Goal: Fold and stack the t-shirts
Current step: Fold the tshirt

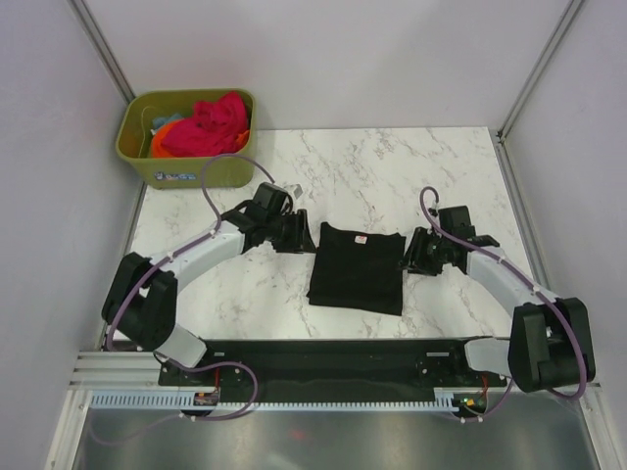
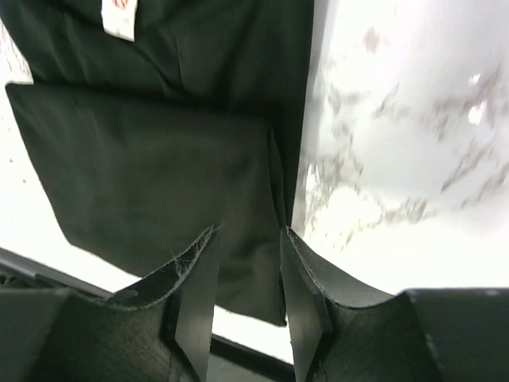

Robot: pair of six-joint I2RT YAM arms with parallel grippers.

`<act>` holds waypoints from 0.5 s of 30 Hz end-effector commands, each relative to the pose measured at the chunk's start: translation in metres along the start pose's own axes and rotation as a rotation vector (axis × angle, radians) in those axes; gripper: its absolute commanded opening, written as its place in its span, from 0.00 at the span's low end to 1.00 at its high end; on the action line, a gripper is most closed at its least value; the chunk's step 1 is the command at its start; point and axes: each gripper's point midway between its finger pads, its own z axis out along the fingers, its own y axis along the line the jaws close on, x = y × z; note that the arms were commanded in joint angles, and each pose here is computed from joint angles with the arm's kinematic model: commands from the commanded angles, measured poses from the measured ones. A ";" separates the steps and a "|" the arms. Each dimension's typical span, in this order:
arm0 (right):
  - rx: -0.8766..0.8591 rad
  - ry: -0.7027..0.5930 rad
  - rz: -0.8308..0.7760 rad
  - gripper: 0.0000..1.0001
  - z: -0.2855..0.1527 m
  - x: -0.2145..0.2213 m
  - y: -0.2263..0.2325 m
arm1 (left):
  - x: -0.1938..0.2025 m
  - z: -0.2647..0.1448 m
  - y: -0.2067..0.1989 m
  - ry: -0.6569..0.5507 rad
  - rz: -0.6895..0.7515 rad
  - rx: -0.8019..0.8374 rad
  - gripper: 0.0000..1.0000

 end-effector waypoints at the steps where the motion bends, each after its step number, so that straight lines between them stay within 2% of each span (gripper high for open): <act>1: 0.056 -0.019 -0.109 0.44 0.005 -0.024 -0.006 | -0.022 0.020 -0.008 -0.034 0.125 0.060 0.49; 9: 0.044 0.011 -0.191 0.44 0.027 -0.049 -0.002 | -0.032 0.051 0.000 0.000 0.278 0.087 0.53; 15: 0.028 0.032 -0.219 0.44 0.036 -0.054 0.001 | -0.026 0.061 0.006 0.024 0.318 0.088 0.52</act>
